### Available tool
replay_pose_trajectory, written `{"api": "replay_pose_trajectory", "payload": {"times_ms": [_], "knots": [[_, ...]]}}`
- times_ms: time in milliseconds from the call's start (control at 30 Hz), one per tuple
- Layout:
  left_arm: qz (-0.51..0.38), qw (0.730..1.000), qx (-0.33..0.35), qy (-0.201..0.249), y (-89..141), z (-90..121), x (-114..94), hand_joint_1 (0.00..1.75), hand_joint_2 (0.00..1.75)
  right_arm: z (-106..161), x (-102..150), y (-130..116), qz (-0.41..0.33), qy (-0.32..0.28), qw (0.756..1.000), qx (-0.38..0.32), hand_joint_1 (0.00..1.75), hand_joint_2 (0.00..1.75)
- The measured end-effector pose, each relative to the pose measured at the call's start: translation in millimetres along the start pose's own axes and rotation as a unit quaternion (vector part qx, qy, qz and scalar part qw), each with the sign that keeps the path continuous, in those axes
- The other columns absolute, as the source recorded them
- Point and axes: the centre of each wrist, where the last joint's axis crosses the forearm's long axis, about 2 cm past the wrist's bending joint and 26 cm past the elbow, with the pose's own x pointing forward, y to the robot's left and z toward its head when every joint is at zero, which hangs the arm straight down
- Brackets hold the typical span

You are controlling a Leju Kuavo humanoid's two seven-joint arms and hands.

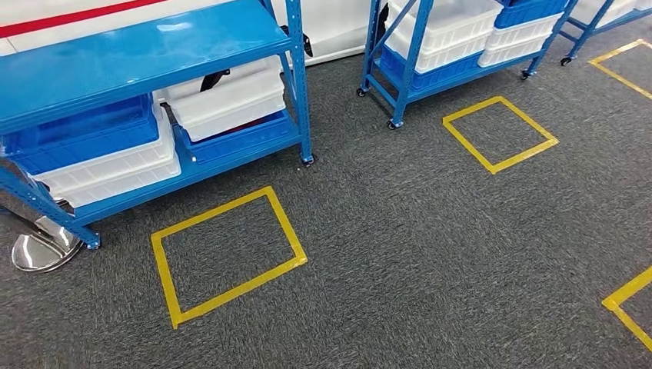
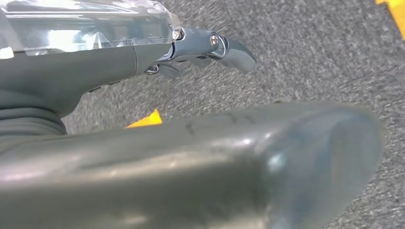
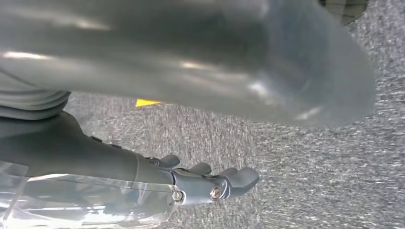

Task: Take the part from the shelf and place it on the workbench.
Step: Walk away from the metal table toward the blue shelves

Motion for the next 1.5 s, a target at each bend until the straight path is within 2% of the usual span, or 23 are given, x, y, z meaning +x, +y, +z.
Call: {"api": "replay_pose_trajectory", "payload": {"times_ms": [600, 1500], "knots": [[0.000, 1.000, -0.004, 0.001, -2.2, 2.0, -3.4, 0.00, 0.00, -1.1, 3.7, -1.4, 0.000, 0.001, 1.000, 0.002, 0.00, 0.00], [0.022, 0.999, -0.015, -0.025, -8.1, 2.5, -2.4, 0.00, 0.00, 0.8, -3.4, 0.0, -0.009, 0.015, 1.000, -0.011, 0.00, 0.00]]}}
